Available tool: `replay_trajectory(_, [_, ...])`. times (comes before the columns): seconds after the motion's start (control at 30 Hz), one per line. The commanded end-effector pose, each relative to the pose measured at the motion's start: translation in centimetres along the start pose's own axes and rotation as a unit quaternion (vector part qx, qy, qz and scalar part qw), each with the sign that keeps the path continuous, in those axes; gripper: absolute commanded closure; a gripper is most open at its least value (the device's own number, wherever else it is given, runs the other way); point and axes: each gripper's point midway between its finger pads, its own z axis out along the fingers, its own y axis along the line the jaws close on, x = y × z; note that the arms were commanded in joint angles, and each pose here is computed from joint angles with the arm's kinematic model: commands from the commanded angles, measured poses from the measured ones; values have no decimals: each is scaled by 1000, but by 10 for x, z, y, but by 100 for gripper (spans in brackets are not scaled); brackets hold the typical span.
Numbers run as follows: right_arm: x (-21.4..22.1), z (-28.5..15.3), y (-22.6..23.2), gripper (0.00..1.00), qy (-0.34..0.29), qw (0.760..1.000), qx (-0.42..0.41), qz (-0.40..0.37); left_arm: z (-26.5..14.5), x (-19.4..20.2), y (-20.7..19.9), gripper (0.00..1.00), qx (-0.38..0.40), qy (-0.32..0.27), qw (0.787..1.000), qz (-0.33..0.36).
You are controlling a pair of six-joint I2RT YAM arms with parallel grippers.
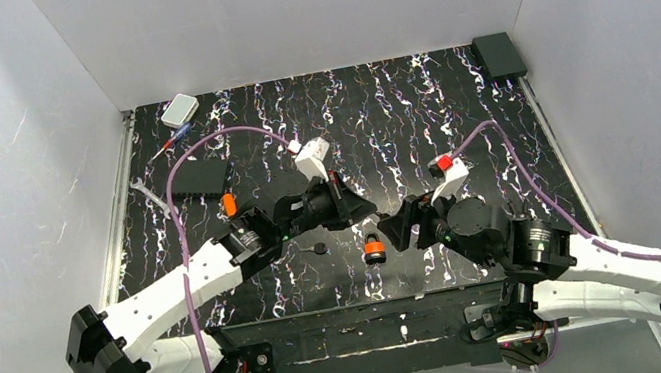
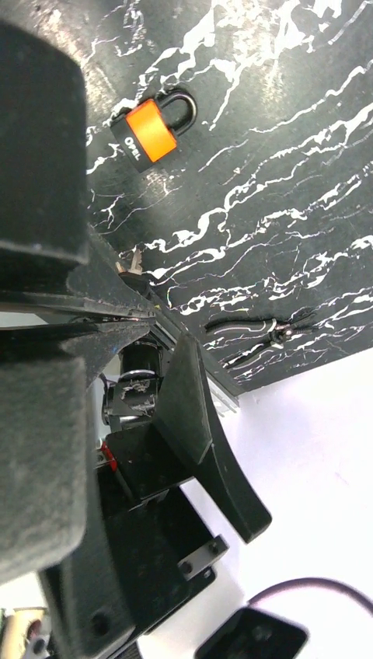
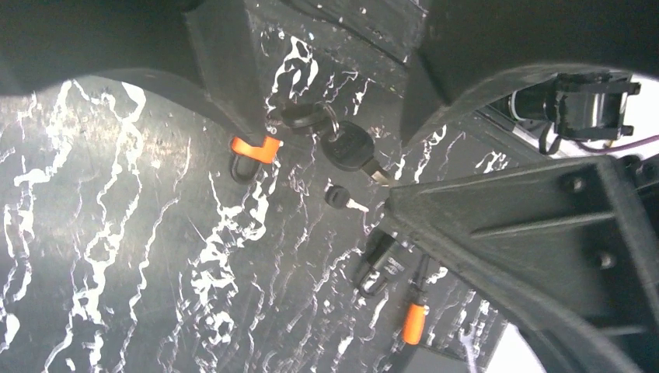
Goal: Unlock with the key
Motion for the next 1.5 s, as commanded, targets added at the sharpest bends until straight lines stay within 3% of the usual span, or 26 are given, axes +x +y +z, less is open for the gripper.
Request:
replay_trajectory(0.0, [-15, -2, 19, 15, -34, 995, -65, -71, -12, -16, -3, 100, -28, -32, 997, -66])
replay_trajectory(0.13, [-12, 0, 26, 8, -31, 987, -93, -128, -17, -14, 19, 100, -105, -38, 984, -140])
replay_trajectory(0.2, [-10, 4, 26, 7, -37, 981, -98, -164, -23, -9, 33, 100, -151, -36, 971, -181])
replay_trajectory(0.43, [3, 20, 22, 11, -91, 951, -128, -265, -40, -2, 50, 100, -203, -51, 941, -264])
replay_trajectory(0.57, [-6, 15, 38, 13, -154, 927, -176, -294, -46, 0, 53, 100, -207, -54, 933, -288])
replay_trajectory(0.73, [0, 19, 44, 19, -160, 907, -196, -336, -55, 2, 57, 100, -224, -50, 922, -312])
replay_trajectory(0.8, [1, 19, 48, 26, -165, 902, -206, -341, -56, 3, 59, 100, -224, -48, 920, -319])
replay_trajectory(1.47, [16, 36, 58, 46, -161, 886, -217, -376, -58, 4, 60, 100, -210, -48, 913, -348])
